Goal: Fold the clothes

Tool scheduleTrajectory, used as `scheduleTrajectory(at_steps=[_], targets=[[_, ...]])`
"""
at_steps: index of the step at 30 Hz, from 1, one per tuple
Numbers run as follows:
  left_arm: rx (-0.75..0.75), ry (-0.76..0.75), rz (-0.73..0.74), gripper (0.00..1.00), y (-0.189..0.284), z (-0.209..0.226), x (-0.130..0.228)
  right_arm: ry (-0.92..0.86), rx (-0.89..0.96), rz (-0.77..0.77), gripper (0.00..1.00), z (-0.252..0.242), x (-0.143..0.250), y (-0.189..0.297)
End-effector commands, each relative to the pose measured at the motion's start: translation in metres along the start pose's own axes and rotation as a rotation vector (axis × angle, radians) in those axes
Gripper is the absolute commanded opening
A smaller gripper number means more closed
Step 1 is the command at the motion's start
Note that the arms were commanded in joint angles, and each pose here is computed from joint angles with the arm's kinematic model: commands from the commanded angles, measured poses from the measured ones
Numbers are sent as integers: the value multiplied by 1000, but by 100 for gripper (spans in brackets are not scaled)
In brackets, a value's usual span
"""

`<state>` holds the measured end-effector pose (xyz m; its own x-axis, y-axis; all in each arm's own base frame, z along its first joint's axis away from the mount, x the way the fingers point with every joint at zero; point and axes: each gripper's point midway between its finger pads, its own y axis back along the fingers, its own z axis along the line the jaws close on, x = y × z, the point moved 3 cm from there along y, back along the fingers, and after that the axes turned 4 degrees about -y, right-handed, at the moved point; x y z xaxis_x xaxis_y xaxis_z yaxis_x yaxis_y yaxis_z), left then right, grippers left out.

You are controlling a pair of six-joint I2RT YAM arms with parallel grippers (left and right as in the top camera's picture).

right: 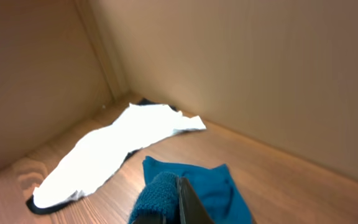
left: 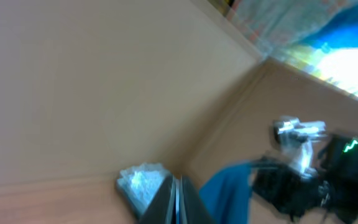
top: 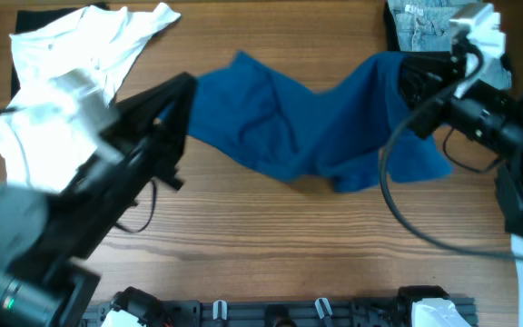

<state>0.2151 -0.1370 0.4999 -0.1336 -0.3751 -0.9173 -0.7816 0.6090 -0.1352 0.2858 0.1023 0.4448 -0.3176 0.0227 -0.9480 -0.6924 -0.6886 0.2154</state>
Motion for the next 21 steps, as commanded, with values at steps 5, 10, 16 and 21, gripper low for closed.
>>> scheduleTrajectory(at_steps=[5, 10, 16, 21], targets=[[-236, 33, 614, 4, -76, 88, 162, -69, 37, 129, 4, -54, 31, -53], [-362, -30, 796, 4, -117, 155, 243, -118, 43, 192, 4, -76, 52, -76], [-339, -135, 730, 22, -172, 225, 288, -135, 120, 229, 4, -96, 64, -84], [-249, -262, 679, 49, -216, 259, 321, -134, 189, 255, 4, -105, 70, -81]])
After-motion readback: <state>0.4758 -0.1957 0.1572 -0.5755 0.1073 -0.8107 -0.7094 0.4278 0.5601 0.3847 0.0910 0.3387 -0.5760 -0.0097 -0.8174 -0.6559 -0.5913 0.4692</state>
